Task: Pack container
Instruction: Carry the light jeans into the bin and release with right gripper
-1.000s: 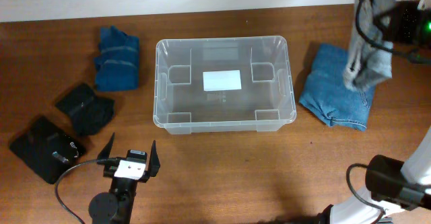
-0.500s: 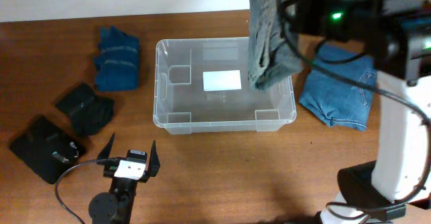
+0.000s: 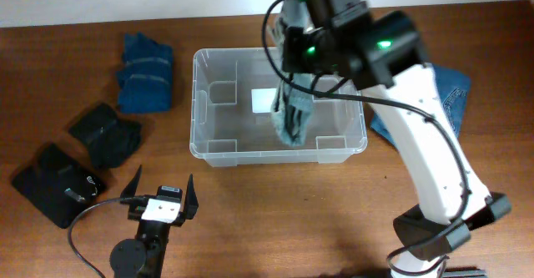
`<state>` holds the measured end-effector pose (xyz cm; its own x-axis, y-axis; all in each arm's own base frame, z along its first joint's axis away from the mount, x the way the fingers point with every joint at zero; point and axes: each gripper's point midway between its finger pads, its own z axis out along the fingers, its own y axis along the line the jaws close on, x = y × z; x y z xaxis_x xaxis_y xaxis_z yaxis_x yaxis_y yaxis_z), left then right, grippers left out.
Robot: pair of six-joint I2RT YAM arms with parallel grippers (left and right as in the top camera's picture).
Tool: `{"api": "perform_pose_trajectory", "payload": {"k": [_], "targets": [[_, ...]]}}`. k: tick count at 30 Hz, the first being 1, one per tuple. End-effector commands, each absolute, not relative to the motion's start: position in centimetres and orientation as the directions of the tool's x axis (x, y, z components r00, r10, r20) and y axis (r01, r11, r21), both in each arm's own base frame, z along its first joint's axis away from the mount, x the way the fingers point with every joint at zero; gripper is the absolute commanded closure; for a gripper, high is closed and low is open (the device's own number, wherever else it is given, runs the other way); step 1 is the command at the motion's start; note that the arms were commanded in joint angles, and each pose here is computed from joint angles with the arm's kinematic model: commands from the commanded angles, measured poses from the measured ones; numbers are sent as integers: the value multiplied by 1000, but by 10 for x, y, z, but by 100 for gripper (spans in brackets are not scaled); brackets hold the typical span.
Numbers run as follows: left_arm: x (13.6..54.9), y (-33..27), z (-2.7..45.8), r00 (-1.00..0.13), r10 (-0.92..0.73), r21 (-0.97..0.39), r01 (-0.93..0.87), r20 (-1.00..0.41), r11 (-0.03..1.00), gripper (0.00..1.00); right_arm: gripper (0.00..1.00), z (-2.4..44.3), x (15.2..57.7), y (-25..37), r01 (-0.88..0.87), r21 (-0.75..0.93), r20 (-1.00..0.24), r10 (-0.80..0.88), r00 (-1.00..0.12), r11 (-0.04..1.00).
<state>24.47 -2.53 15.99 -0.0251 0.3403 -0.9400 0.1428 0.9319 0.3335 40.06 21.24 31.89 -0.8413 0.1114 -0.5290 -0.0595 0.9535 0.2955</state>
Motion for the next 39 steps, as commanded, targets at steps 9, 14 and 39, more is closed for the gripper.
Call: {"api": "perform_pose_trajectory", "payload": {"k": [9,14,39], "targets": [[245,-23,158,-30,326,320,133,-945,938,1,96,263,410,230,-28,318,-473,132,-871,948],[245,-23,158,-30,326,320,133,-945,938,1,96,241,412,212,23,250,-457,139,-878,968],[245,-23,158,-30,326,320,133,-945,938,0,96,230,421,257,-170,347,-509,33,-860,922]]}}
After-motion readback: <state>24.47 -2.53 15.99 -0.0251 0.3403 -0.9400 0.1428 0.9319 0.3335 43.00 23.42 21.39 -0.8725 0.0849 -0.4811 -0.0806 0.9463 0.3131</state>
